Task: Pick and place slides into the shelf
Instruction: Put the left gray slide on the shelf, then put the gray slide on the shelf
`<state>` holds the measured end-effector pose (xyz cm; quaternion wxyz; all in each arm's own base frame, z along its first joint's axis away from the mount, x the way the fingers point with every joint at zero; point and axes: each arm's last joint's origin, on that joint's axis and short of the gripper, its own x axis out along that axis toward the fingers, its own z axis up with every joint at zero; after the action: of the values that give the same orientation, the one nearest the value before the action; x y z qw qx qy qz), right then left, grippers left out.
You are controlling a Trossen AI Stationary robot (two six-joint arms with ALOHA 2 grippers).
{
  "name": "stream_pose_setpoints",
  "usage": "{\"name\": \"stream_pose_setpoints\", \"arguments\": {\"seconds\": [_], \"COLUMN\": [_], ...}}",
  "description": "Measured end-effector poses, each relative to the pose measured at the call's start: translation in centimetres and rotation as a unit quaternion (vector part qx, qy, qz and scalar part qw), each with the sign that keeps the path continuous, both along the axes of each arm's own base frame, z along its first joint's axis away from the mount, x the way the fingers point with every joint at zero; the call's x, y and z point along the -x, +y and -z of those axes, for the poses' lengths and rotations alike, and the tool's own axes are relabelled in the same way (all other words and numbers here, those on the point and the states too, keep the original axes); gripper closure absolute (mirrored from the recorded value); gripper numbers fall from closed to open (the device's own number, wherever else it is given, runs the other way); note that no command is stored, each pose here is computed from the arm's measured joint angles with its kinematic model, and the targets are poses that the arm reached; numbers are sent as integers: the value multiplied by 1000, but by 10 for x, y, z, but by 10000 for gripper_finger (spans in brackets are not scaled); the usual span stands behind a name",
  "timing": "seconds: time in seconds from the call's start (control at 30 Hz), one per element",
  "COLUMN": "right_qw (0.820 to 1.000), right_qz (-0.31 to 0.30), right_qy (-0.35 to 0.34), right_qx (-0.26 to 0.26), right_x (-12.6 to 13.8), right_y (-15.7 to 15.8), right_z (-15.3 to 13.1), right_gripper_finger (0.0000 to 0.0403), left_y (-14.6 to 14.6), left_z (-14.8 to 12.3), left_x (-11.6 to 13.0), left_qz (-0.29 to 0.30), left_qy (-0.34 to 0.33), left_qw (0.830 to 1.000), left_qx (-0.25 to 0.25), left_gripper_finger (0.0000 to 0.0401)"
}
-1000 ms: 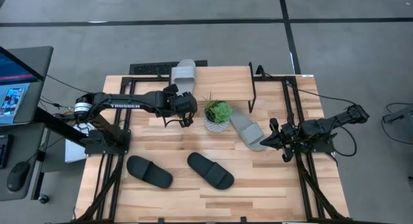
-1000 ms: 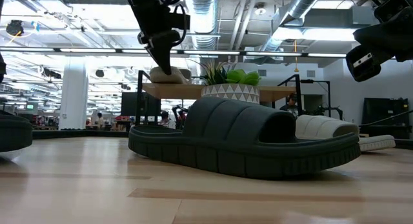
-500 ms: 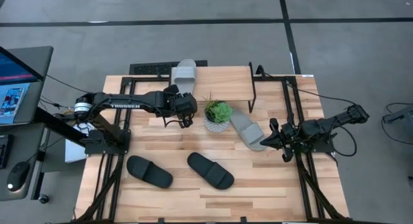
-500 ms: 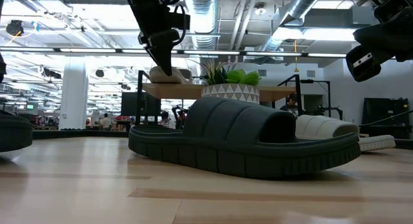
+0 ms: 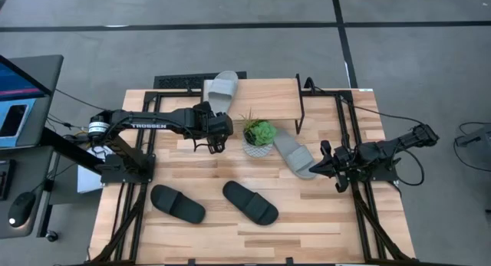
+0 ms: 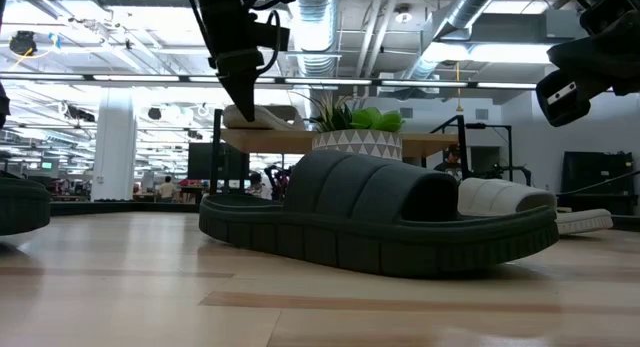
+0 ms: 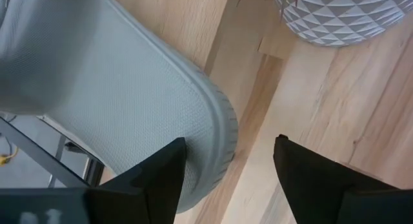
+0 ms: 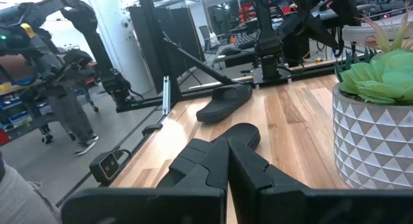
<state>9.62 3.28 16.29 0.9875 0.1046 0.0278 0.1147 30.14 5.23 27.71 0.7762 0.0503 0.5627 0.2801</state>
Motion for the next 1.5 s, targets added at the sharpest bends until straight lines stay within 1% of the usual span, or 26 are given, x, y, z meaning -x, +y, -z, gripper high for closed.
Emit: {"name": "stream_pose_setpoints", "arguments": {"seconds": [0.23, 0.43, 0.63, 0.7, 0.87, 1.0, 1.27, 1.5], "right_qw": [1000, 1000, 1000, 1000, 1000, 1000, 1000, 1000], "right_qz": [0, 0, 0, 0, 0, 0, 0, 0], "right_qy": [0, 0, 0, 0, 0, 0, 0, 0], "right_qx": [0, 0, 0, 0, 0, 0, 0, 0], "right_x": [0, 0, 0, 0, 0, 0, 0, 0], "right_y": [0, 0, 0, 0, 0, 0, 0, 0], "right_z": [0, 0, 0, 0, 0, 0, 0, 0], "right_gripper_finger": [403, 403, 403, 403, 403, 403, 403, 403], "left_y": [0, 0, 0, 0, -3, -4, -4, -3], "left_z": [-1, -13, -24, -24, -22, -21, -33, -62], "left_x": [-1, -4, -7, -7, -4, 1, 8, 8], "left_qz": [-4, -10, 1, 6, 16, 16, 11, 15], "left_qy": [-6, -32, -47, -49, -33, -9, -26, -60], "left_qw": [1000, 999, 999, 999, 998, 998, 999, 998], "left_qx": [4, 11, 12, 23, 57, 64, 45, 32], "left_gripper_finger": [176, 176, 176, 176, 176, 176, 176, 176]}}
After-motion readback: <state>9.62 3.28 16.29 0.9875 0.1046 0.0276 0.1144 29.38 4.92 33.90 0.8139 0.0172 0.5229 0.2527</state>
